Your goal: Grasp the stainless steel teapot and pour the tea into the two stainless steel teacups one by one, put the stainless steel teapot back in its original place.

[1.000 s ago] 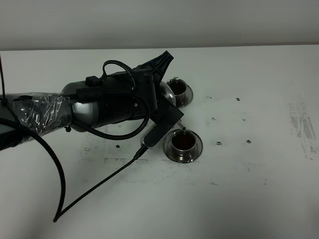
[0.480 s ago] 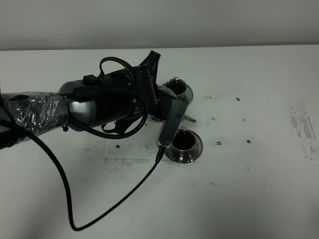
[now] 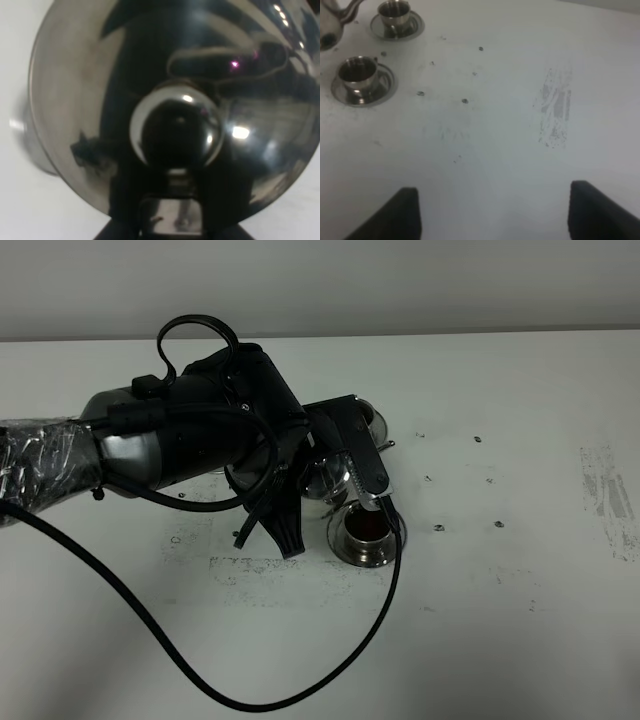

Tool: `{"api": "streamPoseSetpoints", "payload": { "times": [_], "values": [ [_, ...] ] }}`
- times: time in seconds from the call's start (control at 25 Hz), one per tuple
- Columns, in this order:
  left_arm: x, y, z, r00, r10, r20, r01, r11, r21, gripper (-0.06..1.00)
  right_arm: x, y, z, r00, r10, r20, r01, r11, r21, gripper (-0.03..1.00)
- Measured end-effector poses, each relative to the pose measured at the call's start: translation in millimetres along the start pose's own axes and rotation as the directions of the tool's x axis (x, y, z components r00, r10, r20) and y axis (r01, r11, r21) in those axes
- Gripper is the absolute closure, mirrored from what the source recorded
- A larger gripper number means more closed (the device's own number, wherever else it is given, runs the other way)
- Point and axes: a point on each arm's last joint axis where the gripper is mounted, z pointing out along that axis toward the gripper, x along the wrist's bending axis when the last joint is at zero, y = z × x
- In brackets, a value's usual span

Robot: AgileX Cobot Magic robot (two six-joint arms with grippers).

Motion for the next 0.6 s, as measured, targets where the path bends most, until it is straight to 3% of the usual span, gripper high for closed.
{"api": "streamPoseSetpoints", "payload": {
  "times": [0.16,0.6],
  "values": [
    [-5.9,-2.6,-0.1,0.997,-0.046,0.063,0.044,0.999,0.031,0.77,0.0,0.0,0.0,1.000,0.000,0.000,0.000,1.000,0.000,0.38],
    [-10.1,-22.9,17.2,0.989,-0.101,0.105,0.083,0.983,0.161,0.77,0.0,0.0,0.0,1.000,0.000,0.000,0.000,1.000,0.000,0.38]
  ]
}}
